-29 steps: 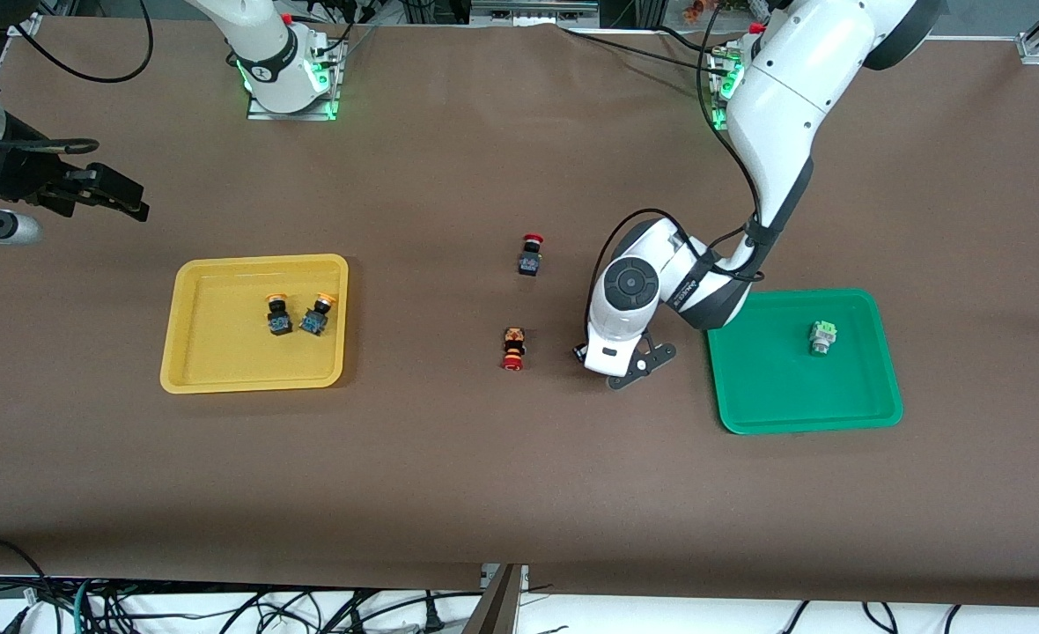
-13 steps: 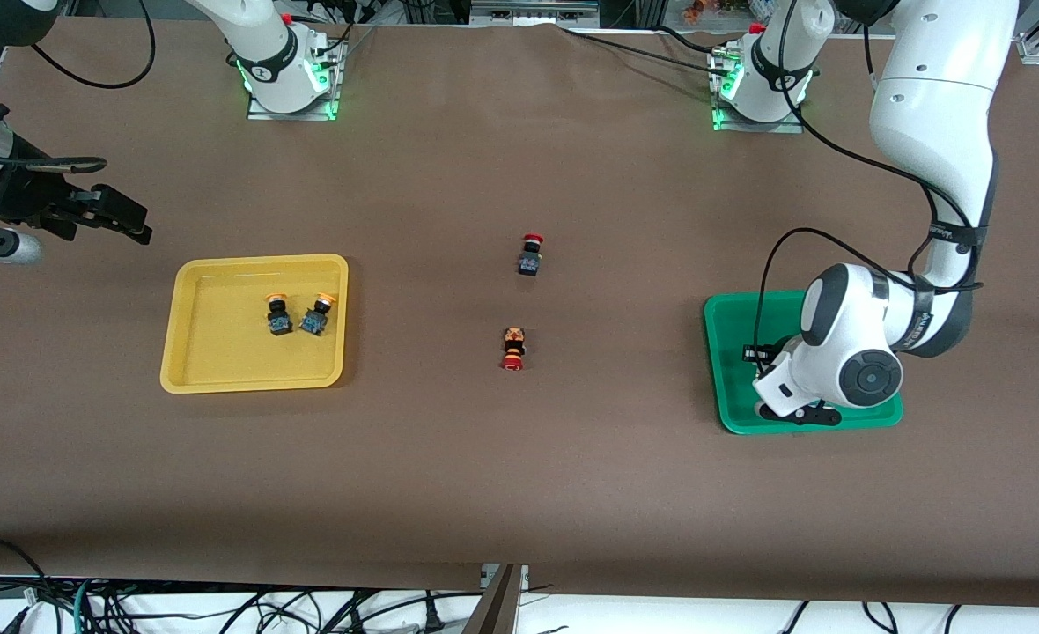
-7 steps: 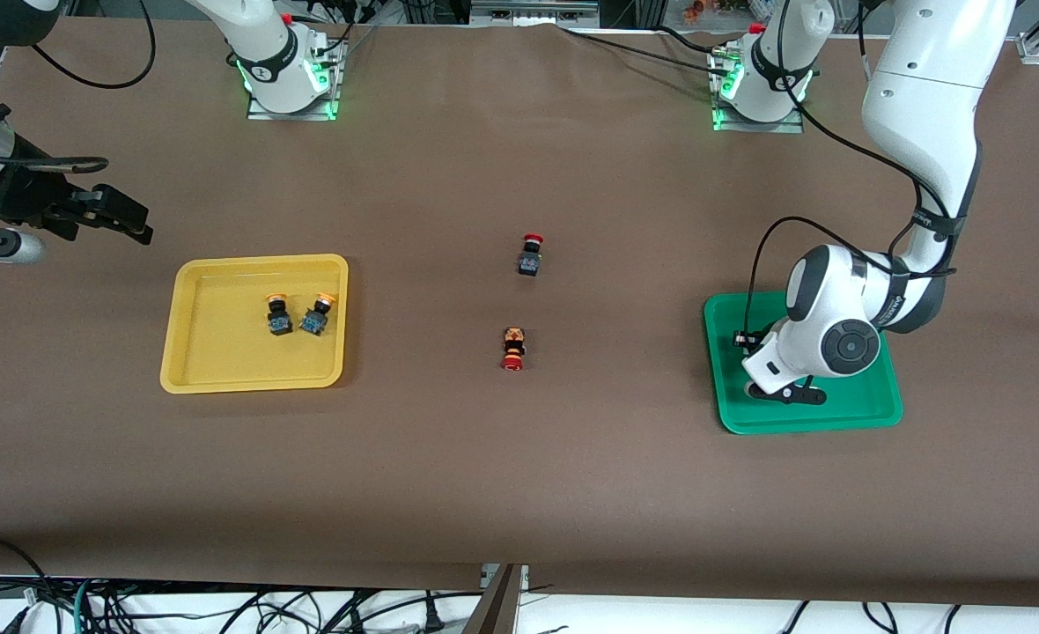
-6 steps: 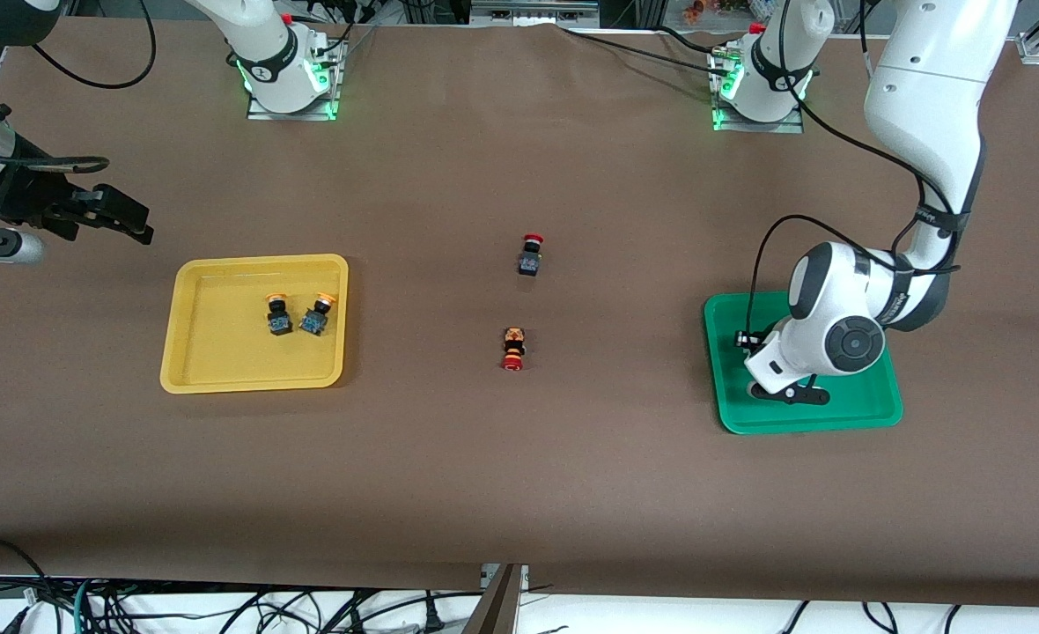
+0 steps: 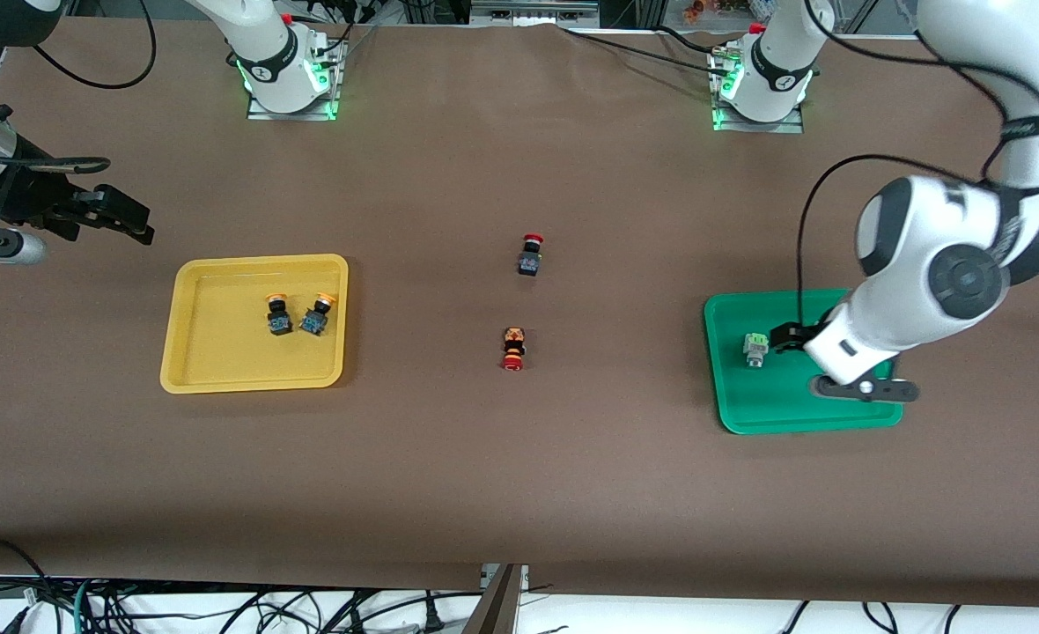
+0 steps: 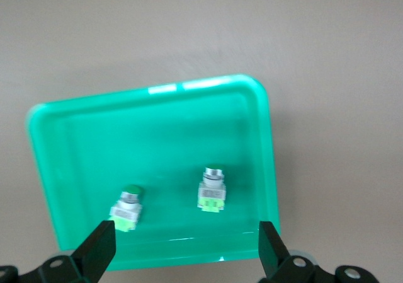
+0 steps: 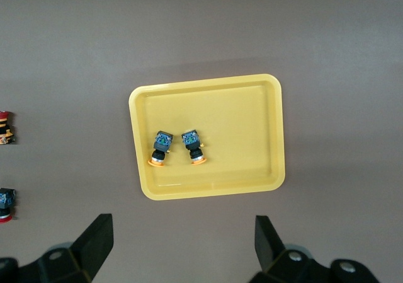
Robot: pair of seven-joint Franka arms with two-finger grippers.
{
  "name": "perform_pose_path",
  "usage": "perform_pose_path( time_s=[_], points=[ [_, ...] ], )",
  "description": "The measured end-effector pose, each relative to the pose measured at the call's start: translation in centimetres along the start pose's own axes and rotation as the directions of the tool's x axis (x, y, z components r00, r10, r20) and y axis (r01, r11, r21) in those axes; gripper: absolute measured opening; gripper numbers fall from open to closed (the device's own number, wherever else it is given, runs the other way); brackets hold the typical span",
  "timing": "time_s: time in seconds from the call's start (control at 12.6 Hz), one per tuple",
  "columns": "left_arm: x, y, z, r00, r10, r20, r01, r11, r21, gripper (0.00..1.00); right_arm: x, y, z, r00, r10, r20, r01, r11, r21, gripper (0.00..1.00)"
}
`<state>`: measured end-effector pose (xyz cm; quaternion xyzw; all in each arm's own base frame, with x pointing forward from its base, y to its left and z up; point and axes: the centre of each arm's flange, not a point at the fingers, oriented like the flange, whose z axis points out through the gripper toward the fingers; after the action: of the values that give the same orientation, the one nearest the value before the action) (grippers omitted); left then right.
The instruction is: Place green and yellow buttons in trays
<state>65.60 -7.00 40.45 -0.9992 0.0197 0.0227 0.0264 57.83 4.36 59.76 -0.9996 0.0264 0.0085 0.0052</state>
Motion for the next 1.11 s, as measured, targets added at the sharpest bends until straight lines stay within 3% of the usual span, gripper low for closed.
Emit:
perform_pose_path(
  time_s=[0.16, 0.4, 0.55, 0.79, 1.11],
  points=[
    [-0.7, -2.7, -4.7, 0.999, -0.043, -0.014, 0.043, 0.999, 0.014, 1.00, 0.0, 0.0, 0.0, 1.000, 0.000, 0.000, 0.000, 1.000, 0.000, 1.00],
    [-2.3, -3.9, -11.7, 0.997, -0.068, 0.026, 0.067, 0.998, 0.019, 1.00, 0.0, 0.0, 0.0, 1.000, 0.000, 0.000, 0.000, 1.000, 0.000, 1.00],
    [-3.3, -4.0, -15.0, 0.996, -0.078, 0.045, 0.079, 0.997, -0.019, 1.00, 0.0, 0.0, 0.0, 1.000, 0.000, 0.001, 0.000, 1.000, 0.000, 1.00],
    [-4.4, -5.4, -17.6, 0.994, -0.104, 0.026, 0.105, 0.994, -0.039, 1.00, 0.0, 0.0, 0.0, 1.000, 0.000, 0.001, 0.000, 1.000, 0.000, 1.00],
    [-4.9, -5.4, -17.5, 0.993, -0.103, 0.059, 0.105, 0.994, -0.037, 1.00, 0.0, 0.0, 0.0, 1.000, 0.000, 0.001, 0.000, 1.000, 0.000, 1.00]
  ],
)
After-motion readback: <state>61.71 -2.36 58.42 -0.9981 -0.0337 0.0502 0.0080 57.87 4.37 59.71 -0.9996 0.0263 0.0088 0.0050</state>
